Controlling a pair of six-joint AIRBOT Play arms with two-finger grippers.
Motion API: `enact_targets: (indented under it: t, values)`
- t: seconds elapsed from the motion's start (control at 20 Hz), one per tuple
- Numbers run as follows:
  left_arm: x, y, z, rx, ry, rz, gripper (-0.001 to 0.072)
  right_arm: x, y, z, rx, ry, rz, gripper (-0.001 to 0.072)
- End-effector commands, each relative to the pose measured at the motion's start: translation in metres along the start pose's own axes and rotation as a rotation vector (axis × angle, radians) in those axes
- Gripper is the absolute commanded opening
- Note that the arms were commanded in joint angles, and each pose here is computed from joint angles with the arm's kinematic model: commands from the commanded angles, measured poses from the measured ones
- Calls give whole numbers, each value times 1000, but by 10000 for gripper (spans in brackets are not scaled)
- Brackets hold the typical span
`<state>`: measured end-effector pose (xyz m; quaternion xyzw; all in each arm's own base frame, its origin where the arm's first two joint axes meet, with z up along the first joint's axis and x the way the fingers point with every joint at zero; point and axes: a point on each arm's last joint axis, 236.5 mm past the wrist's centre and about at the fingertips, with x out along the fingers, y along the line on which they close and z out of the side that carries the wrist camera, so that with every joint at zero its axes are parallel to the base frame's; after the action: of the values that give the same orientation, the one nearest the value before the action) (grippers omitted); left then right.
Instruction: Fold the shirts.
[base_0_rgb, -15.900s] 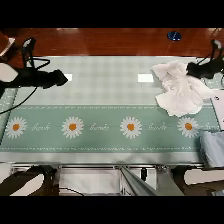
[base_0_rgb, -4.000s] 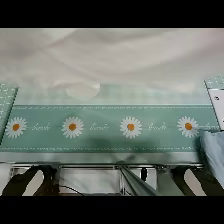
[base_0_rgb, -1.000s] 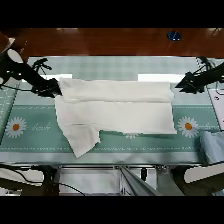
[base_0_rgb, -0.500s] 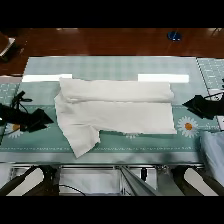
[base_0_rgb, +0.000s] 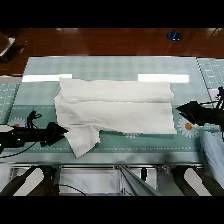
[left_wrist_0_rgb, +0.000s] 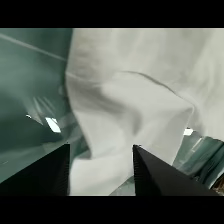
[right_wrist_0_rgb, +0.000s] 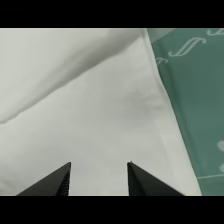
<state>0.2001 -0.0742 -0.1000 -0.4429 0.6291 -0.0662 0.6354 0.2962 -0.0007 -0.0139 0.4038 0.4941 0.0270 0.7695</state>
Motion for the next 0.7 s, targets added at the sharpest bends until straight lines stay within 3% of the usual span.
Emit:
enact_targets:
  t: [0.0,0.05,0.1,0.15,0.35,0.5,0.65]
  values:
    - [20,5,7,2,-80,10,399,-1,7,3,29,-15,31,413]
    - [24,4,7,30,-84,25,334,-3,3,4,42,-20,29,412]
    - [28,0,3,60,-73,29,217,-7,-4,6,61,-27,18,413]
    - [31,-4,-1,103,-56,31,22,-12,-16,6,78,-26,-8,413]
    - [32,-8,-2,128,-48,30,18,-34,-92,-42,194,143,-276,412]
    - [33,-10,-9,127,-23,22,18,-19,-75,-64,233,205,-169,412]
    - [33,-10,-8,127,-24,22,18,-24,-96,-74,249,235,-265,412]
